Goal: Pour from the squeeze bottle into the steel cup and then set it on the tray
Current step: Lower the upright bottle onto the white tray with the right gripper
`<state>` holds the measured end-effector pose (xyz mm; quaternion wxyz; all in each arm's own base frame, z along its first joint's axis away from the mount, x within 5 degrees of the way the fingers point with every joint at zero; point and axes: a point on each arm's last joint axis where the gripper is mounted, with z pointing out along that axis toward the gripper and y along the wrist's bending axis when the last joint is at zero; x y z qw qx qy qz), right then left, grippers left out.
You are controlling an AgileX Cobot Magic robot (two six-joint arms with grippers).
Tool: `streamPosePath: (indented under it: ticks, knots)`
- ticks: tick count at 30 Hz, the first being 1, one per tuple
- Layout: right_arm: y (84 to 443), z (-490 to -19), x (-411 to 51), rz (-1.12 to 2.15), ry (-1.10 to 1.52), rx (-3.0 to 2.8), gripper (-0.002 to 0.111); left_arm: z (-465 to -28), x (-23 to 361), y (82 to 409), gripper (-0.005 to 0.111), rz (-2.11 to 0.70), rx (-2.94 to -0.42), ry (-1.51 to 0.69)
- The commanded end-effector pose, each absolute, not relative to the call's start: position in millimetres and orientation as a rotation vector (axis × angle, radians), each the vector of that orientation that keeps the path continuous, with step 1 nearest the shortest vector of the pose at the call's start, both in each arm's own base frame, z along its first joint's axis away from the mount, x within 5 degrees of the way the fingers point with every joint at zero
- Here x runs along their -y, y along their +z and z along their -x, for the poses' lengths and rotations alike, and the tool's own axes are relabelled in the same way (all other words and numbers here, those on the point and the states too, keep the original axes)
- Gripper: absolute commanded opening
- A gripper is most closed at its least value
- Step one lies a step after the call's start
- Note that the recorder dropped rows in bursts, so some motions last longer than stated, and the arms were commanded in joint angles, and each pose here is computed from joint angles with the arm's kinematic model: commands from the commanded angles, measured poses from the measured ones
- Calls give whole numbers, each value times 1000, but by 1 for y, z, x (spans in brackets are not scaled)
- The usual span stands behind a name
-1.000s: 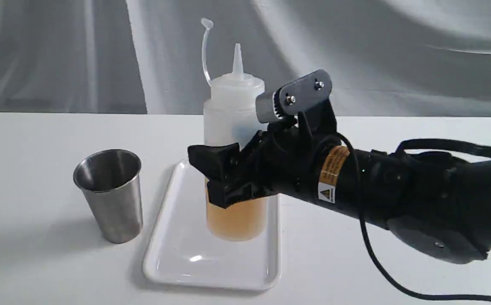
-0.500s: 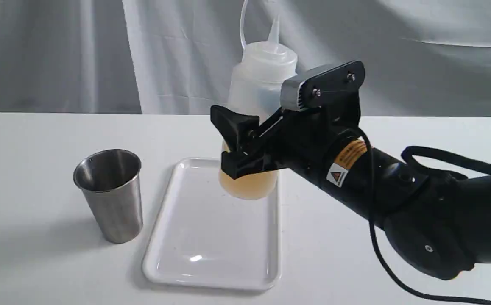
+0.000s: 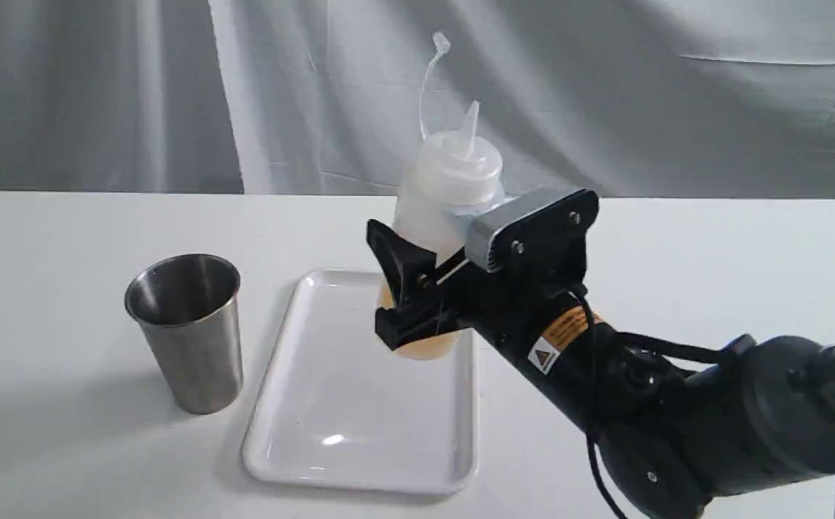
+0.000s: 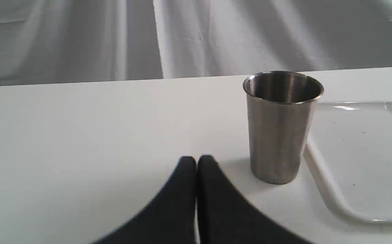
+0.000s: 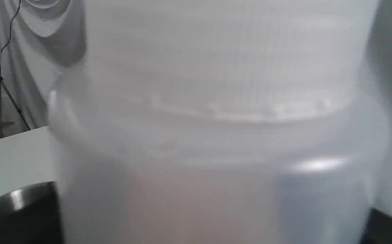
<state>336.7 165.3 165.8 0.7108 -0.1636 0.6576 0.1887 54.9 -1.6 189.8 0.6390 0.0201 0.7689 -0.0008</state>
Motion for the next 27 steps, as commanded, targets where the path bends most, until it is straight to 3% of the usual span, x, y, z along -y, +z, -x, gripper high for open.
streamPosePath:
  ticks: [1,27]
  knots:
    - [166,-341,-165,389,353,-1389,0,-55,2,189,0,-39,-1749,-5]
    - [103,-369,-188,473,343,-1542,0,-55,2,189,0,-41,-1749,-4]
